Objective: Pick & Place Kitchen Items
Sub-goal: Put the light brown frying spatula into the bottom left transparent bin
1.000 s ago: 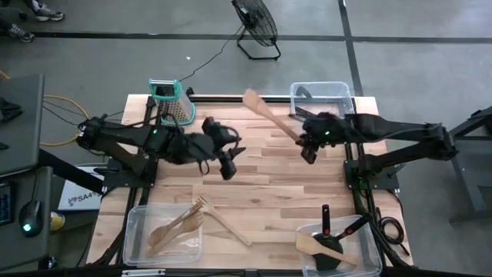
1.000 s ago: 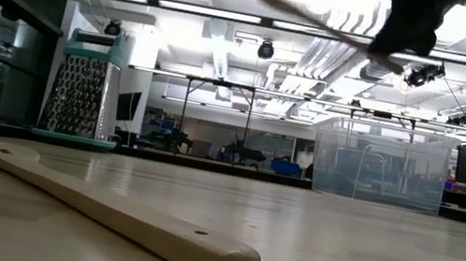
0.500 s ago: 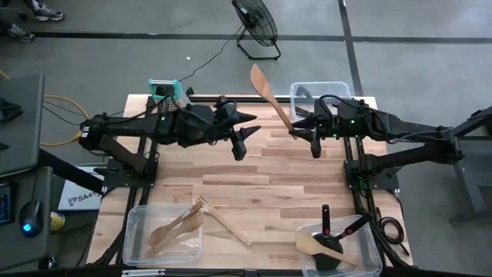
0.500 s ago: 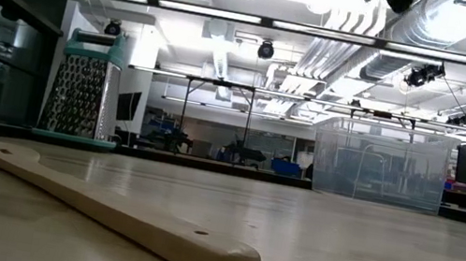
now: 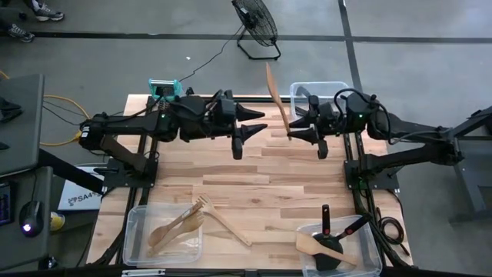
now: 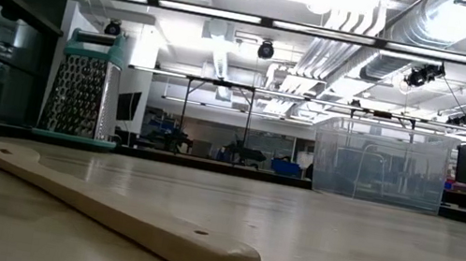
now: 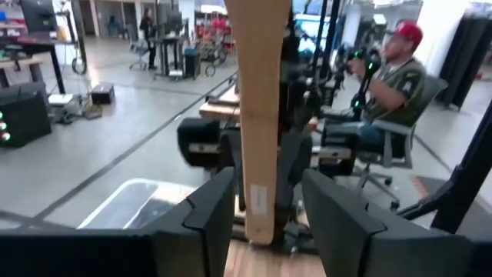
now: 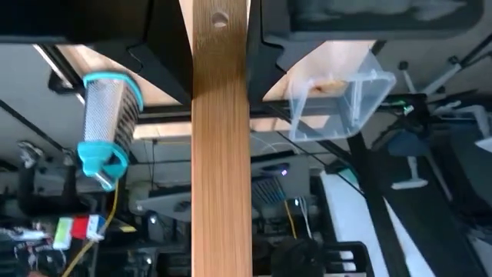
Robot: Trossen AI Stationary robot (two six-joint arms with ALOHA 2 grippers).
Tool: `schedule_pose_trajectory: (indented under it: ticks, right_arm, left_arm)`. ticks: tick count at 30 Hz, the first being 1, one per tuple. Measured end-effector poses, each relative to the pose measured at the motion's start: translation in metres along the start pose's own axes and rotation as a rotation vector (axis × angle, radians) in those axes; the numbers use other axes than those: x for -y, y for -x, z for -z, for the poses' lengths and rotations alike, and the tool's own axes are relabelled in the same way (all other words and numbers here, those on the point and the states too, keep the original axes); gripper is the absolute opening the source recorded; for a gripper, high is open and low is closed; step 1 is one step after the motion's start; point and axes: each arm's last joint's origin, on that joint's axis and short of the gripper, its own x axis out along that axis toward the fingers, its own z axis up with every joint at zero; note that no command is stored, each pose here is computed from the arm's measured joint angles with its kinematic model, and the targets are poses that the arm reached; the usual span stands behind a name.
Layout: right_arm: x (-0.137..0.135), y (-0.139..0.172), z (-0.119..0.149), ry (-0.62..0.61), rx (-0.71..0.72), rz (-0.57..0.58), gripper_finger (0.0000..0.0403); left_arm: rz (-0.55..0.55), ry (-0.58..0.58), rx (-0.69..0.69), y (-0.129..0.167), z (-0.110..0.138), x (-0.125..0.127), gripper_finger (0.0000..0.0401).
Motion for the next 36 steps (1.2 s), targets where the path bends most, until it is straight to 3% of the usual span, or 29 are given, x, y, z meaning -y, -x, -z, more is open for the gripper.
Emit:
schedule_pose_trajectory:
  ticks: [13, 30, 36]
  right_arm:
    - [0.000, -0.007, -0.003, 0.017, 0.045, -0.051, 0.0086]
    - [0.004, -0.022, 0.005, 0.010, -0.007, -0.092, 0.0086]
    - [0.004, -0.022, 0.006, 0.012, -0.015, -0.091, 0.0086]
  left_arm:
    - [0.018, 0.021, 0.099, -0.026, 0.007, -0.001, 0.0260]
    - [0.057, 0.027, 0.233, -0.037, 0.003, 0.000, 0.0256]
    - [0.057, 0.027, 0.233, -0.037, 0.003, 0.000, 0.0204]
